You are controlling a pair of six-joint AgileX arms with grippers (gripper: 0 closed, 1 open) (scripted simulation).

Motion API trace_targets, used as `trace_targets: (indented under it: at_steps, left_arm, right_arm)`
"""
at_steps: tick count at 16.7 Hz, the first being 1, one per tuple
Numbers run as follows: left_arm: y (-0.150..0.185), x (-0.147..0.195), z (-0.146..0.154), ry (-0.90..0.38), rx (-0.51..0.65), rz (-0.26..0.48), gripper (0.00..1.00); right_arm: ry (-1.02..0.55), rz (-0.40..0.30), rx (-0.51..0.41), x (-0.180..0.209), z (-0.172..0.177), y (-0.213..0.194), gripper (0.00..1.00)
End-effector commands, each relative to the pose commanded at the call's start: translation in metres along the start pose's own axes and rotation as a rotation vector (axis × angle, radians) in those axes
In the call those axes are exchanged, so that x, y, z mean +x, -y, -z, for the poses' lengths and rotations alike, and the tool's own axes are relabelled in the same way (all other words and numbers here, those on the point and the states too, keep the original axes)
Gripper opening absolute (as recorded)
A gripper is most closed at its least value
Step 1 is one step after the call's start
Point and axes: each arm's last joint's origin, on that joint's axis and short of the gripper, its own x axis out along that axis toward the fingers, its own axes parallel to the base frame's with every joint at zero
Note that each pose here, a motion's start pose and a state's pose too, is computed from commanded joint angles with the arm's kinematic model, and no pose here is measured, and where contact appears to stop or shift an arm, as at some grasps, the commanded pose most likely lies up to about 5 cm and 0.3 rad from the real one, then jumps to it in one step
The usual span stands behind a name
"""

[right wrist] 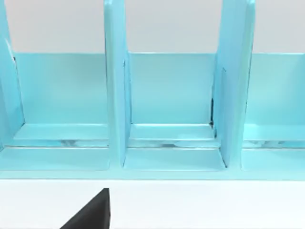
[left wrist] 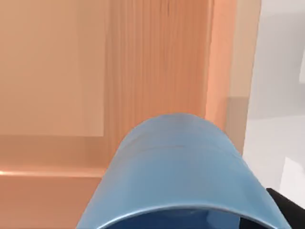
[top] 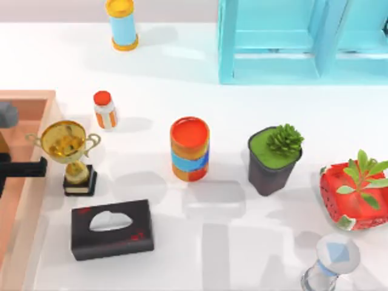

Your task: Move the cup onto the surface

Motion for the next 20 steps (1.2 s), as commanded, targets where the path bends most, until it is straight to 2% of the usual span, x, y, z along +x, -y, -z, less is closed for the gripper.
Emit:
trace_targets:
  at_steps: [8, 11, 13, 16, 20]
  left_arm:
    - [0.009, 0.000, 0.001, -0.035, 0.011, 0.006, 0.00]
    - [0.033, -0.003, -0.014, -0.055, 0.005, -0.001, 0.00]
    - [0.064, -0.006, -0.025, -0.063, 0.000, -0.009, 0.00]
    - [0.128, -0.009, -0.033, -0.063, -0.002, -0.024, 0.00]
    - [0.226, -0.008, -0.012, -0.044, 0.009, -0.035, 0.00]
  right_arm:
    - [0.000, 0.000, 0.000, 0.000, 0.000, 0.000, 1.00]
    - [0.000, 0.000, 0.000, 0.000, 0.000, 0.000, 1.00]
    - [0.000, 0.000, 0.000, 0.000, 0.000, 0.000, 1.00]
    - [0.000, 0.000, 0.000, 0.000, 0.000, 0.000, 1.00]
    - [0.000, 0.000, 0.000, 0.000, 0.000, 0.000, 1.00]
